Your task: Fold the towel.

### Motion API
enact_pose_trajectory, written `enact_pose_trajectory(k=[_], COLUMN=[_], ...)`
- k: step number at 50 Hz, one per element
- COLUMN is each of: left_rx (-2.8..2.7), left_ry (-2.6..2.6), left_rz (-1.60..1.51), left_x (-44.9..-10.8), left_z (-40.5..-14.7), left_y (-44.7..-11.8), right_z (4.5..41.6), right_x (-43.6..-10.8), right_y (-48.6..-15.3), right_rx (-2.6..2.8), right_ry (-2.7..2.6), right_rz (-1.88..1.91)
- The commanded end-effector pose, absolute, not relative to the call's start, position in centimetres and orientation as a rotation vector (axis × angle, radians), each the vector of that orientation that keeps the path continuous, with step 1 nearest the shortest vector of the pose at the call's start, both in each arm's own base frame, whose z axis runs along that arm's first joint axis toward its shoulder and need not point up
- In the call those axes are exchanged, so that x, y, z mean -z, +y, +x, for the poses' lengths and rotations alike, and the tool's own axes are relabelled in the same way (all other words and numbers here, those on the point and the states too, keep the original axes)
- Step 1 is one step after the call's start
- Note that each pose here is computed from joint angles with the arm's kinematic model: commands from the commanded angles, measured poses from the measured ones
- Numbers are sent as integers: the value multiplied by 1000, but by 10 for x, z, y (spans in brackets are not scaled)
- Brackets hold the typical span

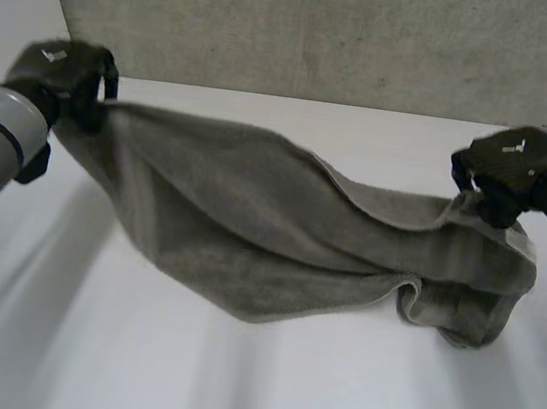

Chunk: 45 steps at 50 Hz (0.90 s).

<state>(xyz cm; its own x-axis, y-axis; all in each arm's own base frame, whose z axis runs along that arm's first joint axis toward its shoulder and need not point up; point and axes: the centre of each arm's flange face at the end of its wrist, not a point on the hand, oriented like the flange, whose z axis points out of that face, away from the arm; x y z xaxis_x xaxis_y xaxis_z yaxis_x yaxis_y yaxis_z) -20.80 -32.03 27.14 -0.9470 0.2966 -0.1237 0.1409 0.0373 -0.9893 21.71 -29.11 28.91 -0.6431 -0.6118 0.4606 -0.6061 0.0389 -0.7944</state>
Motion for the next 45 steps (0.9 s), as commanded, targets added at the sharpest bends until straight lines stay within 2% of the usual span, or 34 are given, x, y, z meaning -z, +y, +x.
enact_pose_trajectory(k=[1, 4, 8, 10, 11, 13, 14, 15, 16, 17, 18, 19, 21, 25, 27, 29, 32, 34, 35, 37, 38, 40, 43, 45], left_rx=[-1877, -1843, -1893, -2030, -2030, -2258, -2259, -2389, -2390, -2523, -2644, -2645, -2784, -2774, -2731, -2637, -2584, -2484, -2483, -2373, -2373, -2269, -2224, -2145], left_ry=[-2369, -2391, -2352, -2230, -2230, -2026, -2025, -1887, -1886, -1728, -1567, -1566, -1306, -1248, -1270, -1376, -1452, -1608, -1609, -1759, -1760, -1881, -1930, -2037], left_rz=[-798, -828, -830, -817, -817, -747, -747, -713, -713, -666, -603, -602, -472, -367, -343, -329, -332, -371, -372, -422, -422, -478, -511, -586], left_x=[-210, -194, -198, -225, -226, -273, -273, -299, -300, -328, -358, -359, -404, -419, -417, -401, -385, -346, -345, -302, -302, -264, -247, -216], left_z=[-227, -233, -239, -250, -250, -257, -257, -261, -261, -264, -263, -263, -258, -252, -251, -248, -246, -245, -245, -243, -243, -241, -241, -236], left_y=[-325, -337, -353, -369, -369, -388, -388, -394, -394, -396, -394, -394, -385, -382, -381, -385, -388, -389, -389, -385, -385, -377, -372, -361], right_z=[225, 234, 249, 266, 266, 278, 278, 283, 283, 285, 284, 284, 275, 275, 276, 274, 277, 279, 280, 280, 280, 279, 279, 276], right_x=[-244, -233, -233, -253, -253, -292, -292, -313, -314, -336, -364, -365, -410, -408, -400, -375, -360, -327, -326, -292, -292, -261, -246, -219], right_y=[-306, -318, -336, -360, -360, -385, -385, -394, -394, -398, -395, -395, -378, -371, -372, -374, -372, -368, -368, -361, -361, -350, -343, -335], right_rx=[1563, 1570, 1705, 2009, 2010, 2450, 2452, 2672, 2674, 2872, 3044, 3046, 3235, 3186, 3130, 2967, 2865, 2672, 2671, 2487, 2487, 2314, 2234, 2102], right_ry=[2338, 2347, 2306, 2175, 2174, 1912, 1910, 1733, 1731, 1547, 1353, 1351, 1079, 1080, 1126, 1282, 1356, 1492, 1493, 1620, 1621, 1725, 1758, 1831], right_rz=[-1466, -1503, -1524, -1502, -1501, -1379, -1378, -1277, -1276, -1165, -1043, -1042, -866, -866, -886, -972, -1039, -1152, -1152, -1247, -1248, -1305, -1337, -1365])
